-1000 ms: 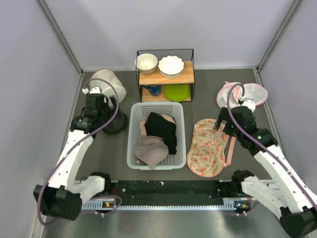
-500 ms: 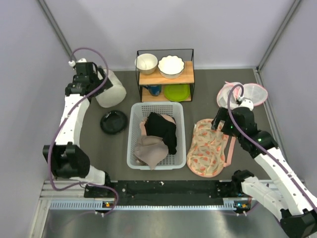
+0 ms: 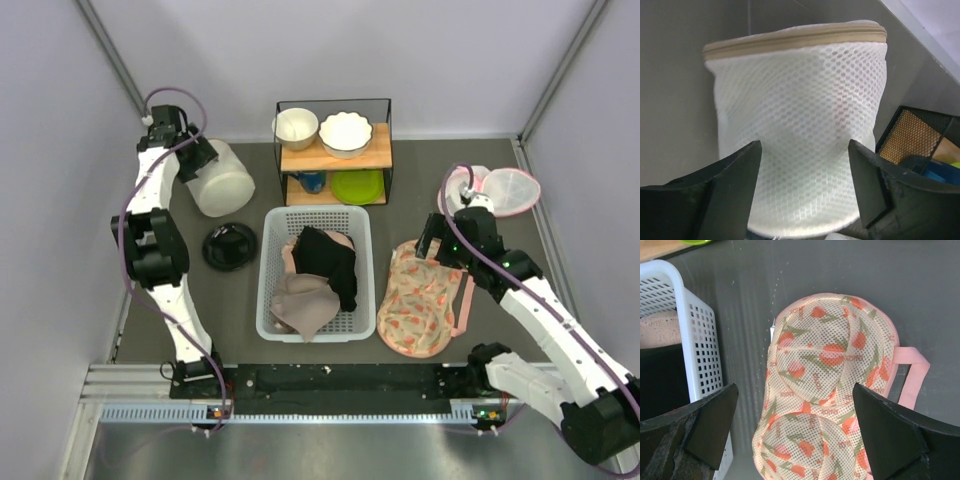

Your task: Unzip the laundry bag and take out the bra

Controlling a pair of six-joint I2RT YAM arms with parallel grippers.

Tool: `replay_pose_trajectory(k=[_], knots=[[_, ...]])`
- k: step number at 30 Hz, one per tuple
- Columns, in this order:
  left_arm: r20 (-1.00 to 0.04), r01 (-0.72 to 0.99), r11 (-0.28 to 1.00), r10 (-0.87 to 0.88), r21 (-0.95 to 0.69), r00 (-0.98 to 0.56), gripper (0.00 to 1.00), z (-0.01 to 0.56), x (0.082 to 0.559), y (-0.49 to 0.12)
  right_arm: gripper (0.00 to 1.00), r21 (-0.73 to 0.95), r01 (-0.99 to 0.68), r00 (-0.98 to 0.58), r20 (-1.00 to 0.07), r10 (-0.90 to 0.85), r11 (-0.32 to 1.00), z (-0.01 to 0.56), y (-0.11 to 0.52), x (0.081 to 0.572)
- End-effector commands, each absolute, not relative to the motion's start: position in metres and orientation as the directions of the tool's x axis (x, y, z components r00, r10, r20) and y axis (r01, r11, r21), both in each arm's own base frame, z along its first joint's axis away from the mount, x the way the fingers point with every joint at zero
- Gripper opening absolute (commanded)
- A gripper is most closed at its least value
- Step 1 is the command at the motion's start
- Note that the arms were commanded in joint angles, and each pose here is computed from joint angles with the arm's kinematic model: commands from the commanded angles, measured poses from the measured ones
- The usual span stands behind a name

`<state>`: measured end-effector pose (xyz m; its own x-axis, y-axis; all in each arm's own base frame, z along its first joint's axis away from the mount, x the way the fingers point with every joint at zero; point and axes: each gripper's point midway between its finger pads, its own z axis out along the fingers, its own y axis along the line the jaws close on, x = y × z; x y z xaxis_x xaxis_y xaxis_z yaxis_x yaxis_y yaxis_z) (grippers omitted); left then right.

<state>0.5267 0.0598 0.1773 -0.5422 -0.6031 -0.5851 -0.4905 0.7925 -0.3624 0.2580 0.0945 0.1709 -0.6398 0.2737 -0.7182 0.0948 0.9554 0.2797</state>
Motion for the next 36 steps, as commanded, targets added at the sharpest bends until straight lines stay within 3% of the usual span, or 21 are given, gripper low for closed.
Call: replay_pose_trajectory(k=[1,2,3,4,10,19,23,27,33,36], knots=[[-0.565,-0.43,0.788,-0.616,-0.44,-0.55,0.49,0.178,0.555,0.049,0.99,0.337,0.051,-0.63,-0.719,0.292,0.94,0.181,0.113,0.27],[-0.569,-0.42,0.789,-0.614,-0.448,-0.547,0.35,0.185,0.557,0.047,0.99,0.345,0.047,-0.631,-0.717,0.295,0.938,0.181,0.115,0.271],[-0.564,-0.393,0.797,-0.603,-0.458,-0.564,0.08,0.19,0.554,0.042,0.99,0.349,0.04,-0.638,-0.712,0.293,0.936,0.18,0.117,0.271],[-0.589,-0.371,0.803,-0.595,-0.466,-0.547,0.0,0.21,0.55,0.039,0.99,0.355,0.04,-0.638,-0.71,0.297,0.934,0.181,0.118,0.271],[-0.781,-0.209,0.896,-0.444,-0.392,-0.439,0.0,0.287,0.516,0.035,0.99,0.357,0.043,-0.635,-0.711,0.301,0.933,0.177,0.116,0.268],[-0.886,0.186,0.933,-0.21,-0.308,-0.414,0.0,0.341,0.433,-0.018,0.99,0.411,-0.075,-0.633,-0.724,0.276,0.908,0.195,0.136,0.268],[-0.922,0.448,0.848,-0.113,-0.284,-0.371,0.0,0.353,0.392,-0.058,0.99,0.461,-0.241,-0.598,-0.764,0.243,0.854,0.222,0.158,0.264],[-0.932,0.596,0.75,-0.072,-0.286,-0.356,0.0,0.354,0.363,-0.082,0.99,0.472,-0.45,-0.515,-0.831,0.211,0.758,0.268,0.185,0.263],[-0.938,0.759,0.573,-0.057,-0.31,-0.341,0.0,0.364,0.325,-0.111,0.98,0.365,-0.656,-0.354,-0.922,0.158,0.66,0.326,0.228,0.265],[-0.939,0.804,0.501,-0.058,-0.321,-0.339,0.0,0.371,0.312,-0.121,0.98,0.335,-0.702,-0.349,-0.931,0.107,0.628,0.326,0.255,0.271]])
